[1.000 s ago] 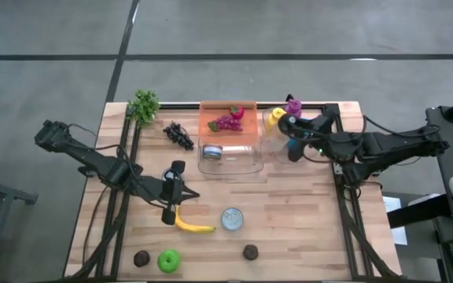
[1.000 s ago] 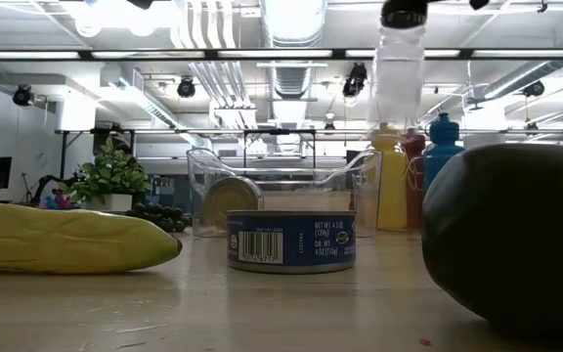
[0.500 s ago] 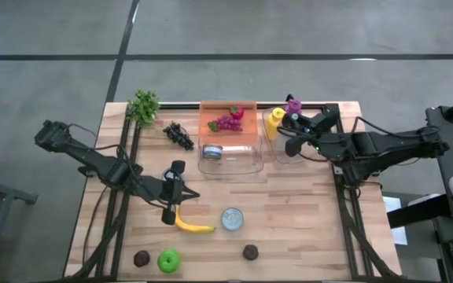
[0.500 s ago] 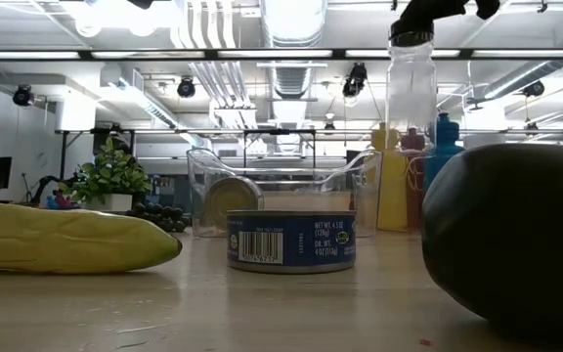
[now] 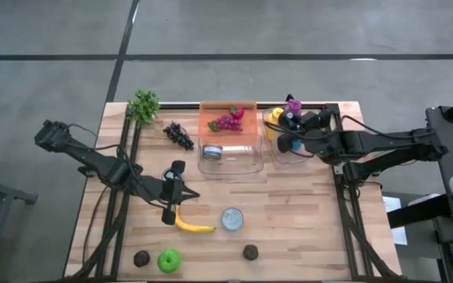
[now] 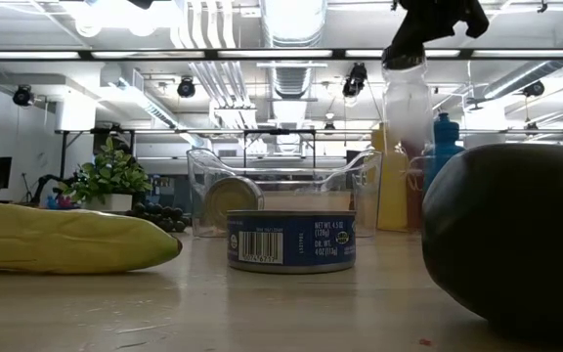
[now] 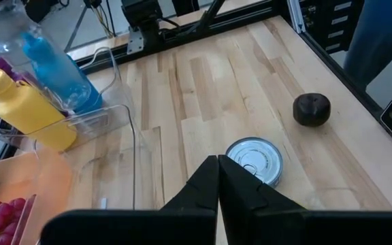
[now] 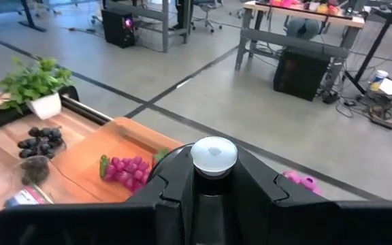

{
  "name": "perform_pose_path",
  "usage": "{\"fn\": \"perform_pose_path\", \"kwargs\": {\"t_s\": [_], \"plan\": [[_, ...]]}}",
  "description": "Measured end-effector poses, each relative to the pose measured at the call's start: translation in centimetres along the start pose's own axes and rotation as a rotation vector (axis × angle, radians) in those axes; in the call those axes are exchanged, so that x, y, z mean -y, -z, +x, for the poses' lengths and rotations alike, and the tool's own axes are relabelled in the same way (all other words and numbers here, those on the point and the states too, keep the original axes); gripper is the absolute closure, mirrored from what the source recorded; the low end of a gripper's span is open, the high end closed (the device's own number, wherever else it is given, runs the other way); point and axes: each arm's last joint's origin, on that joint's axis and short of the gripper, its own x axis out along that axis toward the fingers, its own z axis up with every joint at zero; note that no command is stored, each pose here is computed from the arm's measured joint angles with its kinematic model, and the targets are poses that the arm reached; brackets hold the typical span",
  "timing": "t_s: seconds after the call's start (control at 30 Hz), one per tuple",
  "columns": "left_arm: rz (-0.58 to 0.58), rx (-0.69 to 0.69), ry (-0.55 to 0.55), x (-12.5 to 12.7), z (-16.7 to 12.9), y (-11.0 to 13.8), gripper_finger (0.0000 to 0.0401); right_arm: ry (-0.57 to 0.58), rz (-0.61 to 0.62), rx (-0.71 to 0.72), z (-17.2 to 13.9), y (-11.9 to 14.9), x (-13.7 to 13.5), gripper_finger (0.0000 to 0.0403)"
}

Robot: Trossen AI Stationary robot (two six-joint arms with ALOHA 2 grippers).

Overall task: Pick & Place Food Item
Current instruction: Put the transparent water bottle into the right transparent bin

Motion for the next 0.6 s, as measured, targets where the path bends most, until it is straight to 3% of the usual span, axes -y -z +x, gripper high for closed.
{"fn": "perform_pose_path", "kwargs": {"t_s": [0.6], "plan": [[0.000, 0.000, 0.000, 0.0, 0.0, 0.0, 0.0393, 0.050, 0.053, -0.055, 1.4, 4.1, 0.0, 0.0328]]}}
